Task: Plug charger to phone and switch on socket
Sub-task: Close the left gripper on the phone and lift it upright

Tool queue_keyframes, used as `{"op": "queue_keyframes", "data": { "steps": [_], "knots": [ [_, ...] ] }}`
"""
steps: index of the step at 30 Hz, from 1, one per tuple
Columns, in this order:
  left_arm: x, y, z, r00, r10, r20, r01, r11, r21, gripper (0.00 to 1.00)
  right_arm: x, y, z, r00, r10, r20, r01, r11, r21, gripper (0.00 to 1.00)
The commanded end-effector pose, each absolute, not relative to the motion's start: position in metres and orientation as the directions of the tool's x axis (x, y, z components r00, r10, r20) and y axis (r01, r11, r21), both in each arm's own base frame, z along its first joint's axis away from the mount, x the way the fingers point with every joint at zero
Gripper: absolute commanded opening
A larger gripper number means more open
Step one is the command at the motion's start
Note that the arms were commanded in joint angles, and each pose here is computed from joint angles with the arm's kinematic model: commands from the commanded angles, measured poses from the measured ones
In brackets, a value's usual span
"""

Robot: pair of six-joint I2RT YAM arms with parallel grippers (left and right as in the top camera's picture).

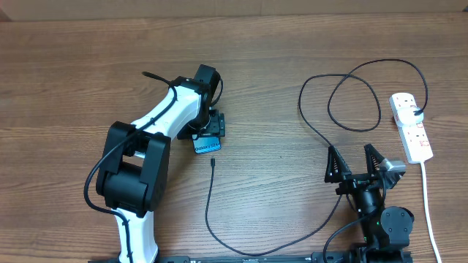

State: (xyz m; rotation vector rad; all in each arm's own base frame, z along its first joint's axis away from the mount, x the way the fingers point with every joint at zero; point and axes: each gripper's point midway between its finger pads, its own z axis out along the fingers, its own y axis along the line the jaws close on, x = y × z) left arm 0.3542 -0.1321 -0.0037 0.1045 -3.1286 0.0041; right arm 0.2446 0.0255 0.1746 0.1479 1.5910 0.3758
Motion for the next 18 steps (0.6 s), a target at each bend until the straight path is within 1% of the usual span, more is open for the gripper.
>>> {"op": "queue_keyframes", "data": {
  "steps": [1, 5, 7, 8, 18],
  "knots": [
    [0.305, -0.127, -0.045, -0.974, -0.071, 0.213, -0.064, 0.997, 0.040, 0.79, 0.245, 0.026, 0.173, -0.060, 0.322, -0.945, -0.138, 0.935, 0.327, 1.00],
    [0.295, -0.123, -0.042, -0.965, -0.075, 0.251, -0.062, 0.996, 0.059, 0.81, 0.245, 0.026, 0.173, -0.060, 0.322, -0.945, -0.138, 0.935, 0.327, 1.00],
    [0.294, -0.123, -0.042, -0.964, -0.075, 0.254, -0.062, 0.996, 0.060, 0.89, 0.245, 0.026, 0.173, -0.061, 0.322, -0.945, -0.138, 0.935, 0.327, 1.00],
    [0.295, -0.123, -0.042, -0.965, -0.076, 0.251, -0.063, 0.996, 0.059, 1.00, 0.245, 0.026, 0.173, -0.060, 0.322, -0.945, -0.138, 0.935, 0.327, 1.00],
    [0.322, -0.133, -0.048, -0.986, -0.073, 0.147, -0.072, 0.997, 0.011, 1.00, 0.245, 0.026, 0.173, -0.060, 0.322, -0.945, -0.138, 0.935, 0.327, 1.00]
  ]
}}
